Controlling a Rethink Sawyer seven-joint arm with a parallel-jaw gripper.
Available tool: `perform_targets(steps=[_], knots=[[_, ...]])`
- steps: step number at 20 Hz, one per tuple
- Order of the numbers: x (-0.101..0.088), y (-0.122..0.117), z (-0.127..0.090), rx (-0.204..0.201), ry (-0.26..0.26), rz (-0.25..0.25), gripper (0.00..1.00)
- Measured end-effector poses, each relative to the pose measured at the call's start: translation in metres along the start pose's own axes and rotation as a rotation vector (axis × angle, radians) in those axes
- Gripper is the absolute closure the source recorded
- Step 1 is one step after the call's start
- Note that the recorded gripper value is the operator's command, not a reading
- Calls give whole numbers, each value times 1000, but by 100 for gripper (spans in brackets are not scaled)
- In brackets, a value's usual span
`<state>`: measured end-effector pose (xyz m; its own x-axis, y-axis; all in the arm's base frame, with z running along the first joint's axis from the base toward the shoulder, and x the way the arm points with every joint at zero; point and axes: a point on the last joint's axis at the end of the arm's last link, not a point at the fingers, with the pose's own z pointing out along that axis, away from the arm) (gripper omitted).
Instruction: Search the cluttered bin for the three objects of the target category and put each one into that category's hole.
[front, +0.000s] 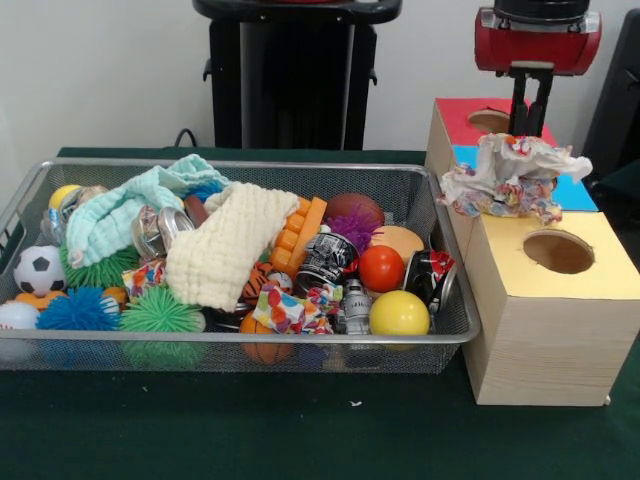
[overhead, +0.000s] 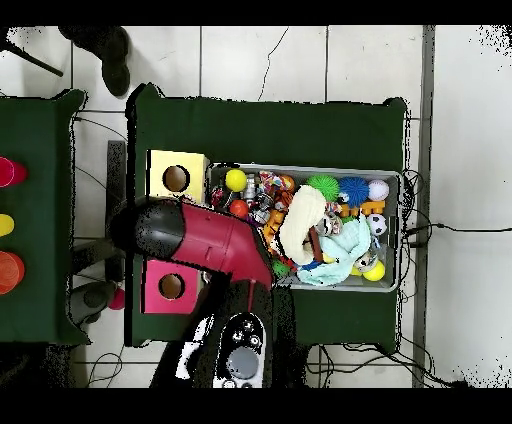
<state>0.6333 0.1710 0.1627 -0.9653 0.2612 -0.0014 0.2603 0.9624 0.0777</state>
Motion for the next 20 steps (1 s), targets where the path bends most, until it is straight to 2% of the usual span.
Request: perform_targets(steps=[3, 4, 8, 11, 15, 20], knots=[[-7, -4, -2, -28, -92, 11, 100], [-8, -6, -2, -25, -117, 5, 100], [-16, -13, -4, 17, -260, -73, 100], [-18, -16, -8, 41, -369, -160, 100], [-13, -18, -12, 48, -376, -197, 100], [-5, -13, -19, 46, -331, -226, 100]])
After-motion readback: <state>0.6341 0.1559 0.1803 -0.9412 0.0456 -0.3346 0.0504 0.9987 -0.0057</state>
